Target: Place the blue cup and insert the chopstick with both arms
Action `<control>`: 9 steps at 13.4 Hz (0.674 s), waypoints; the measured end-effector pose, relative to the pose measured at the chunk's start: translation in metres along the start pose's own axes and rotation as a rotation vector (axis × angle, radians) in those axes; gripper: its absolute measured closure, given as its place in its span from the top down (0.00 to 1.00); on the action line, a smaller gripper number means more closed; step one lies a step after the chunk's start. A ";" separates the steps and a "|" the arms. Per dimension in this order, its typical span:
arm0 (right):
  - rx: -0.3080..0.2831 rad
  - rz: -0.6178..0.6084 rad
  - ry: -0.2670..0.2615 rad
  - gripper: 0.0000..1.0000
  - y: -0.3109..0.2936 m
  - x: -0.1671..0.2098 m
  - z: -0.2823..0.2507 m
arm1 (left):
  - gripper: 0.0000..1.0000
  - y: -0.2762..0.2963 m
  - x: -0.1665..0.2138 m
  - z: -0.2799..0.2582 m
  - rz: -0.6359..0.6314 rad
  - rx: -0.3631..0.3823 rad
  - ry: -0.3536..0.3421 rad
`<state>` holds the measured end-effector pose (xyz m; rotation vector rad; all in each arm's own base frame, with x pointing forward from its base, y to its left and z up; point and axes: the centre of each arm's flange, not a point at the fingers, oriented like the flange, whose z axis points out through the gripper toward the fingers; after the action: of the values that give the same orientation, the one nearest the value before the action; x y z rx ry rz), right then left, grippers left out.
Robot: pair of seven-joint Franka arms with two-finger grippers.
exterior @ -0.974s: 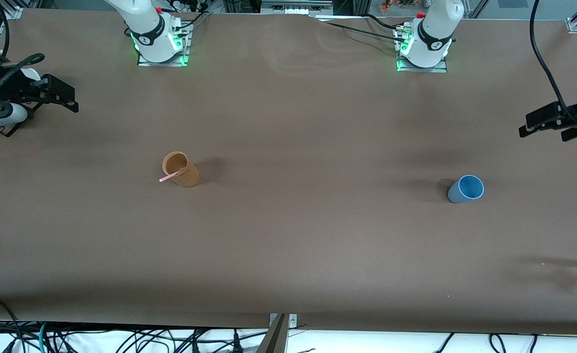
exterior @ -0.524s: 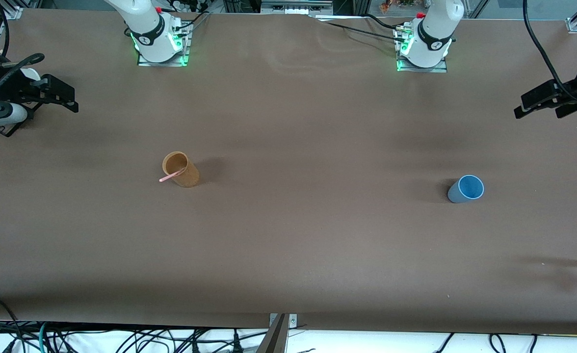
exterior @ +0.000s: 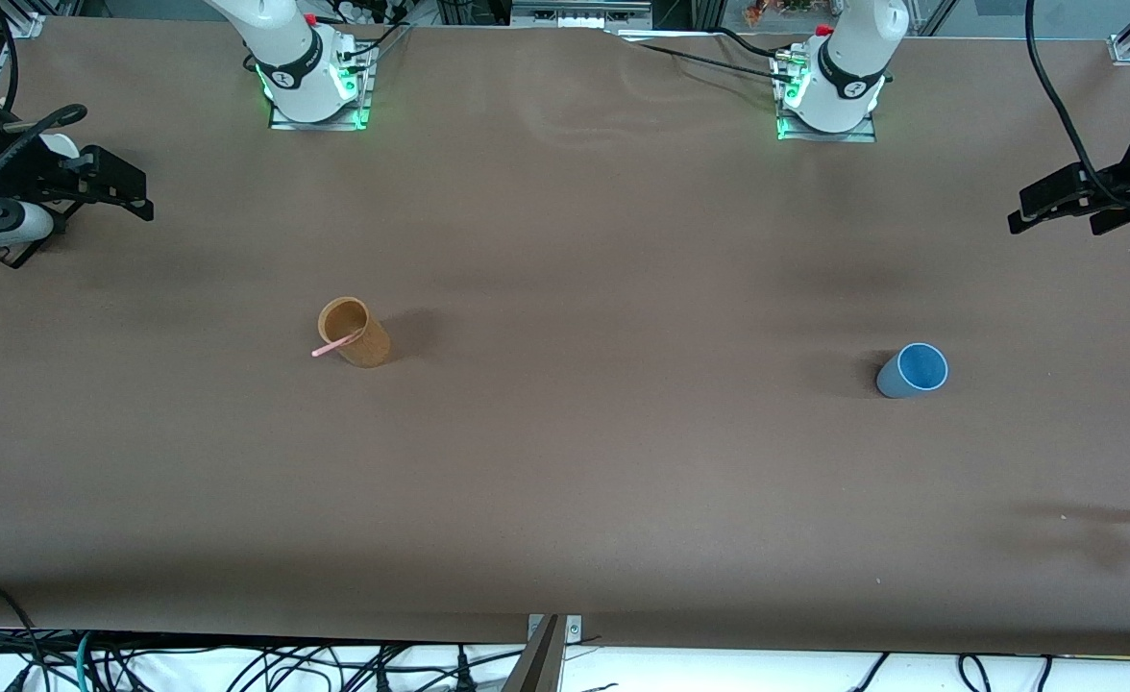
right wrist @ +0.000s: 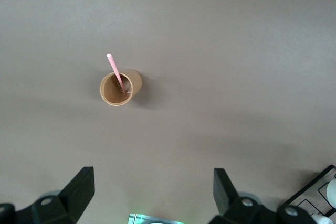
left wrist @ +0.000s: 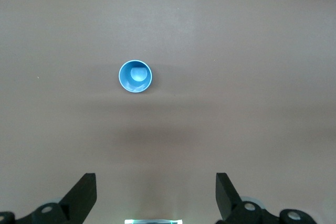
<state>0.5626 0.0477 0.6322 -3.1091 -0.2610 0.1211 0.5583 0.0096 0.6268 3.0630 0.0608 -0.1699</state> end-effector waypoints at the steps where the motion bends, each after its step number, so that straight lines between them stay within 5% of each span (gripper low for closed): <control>1: 0.000 0.000 -0.001 1.00 0.000 0.000 0.000 | 1.00 0.001 0.000 0.001 0.002 0.000 -0.001; 9: 0.000 0.000 -0.004 1.00 0.000 0.001 0.001 | 1.00 -0.003 0.001 0.001 0.005 0.027 0.000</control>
<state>0.5630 0.0478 0.6309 -3.1087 -0.2611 0.1269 0.5588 0.0123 0.6258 3.0901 0.0518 -0.1724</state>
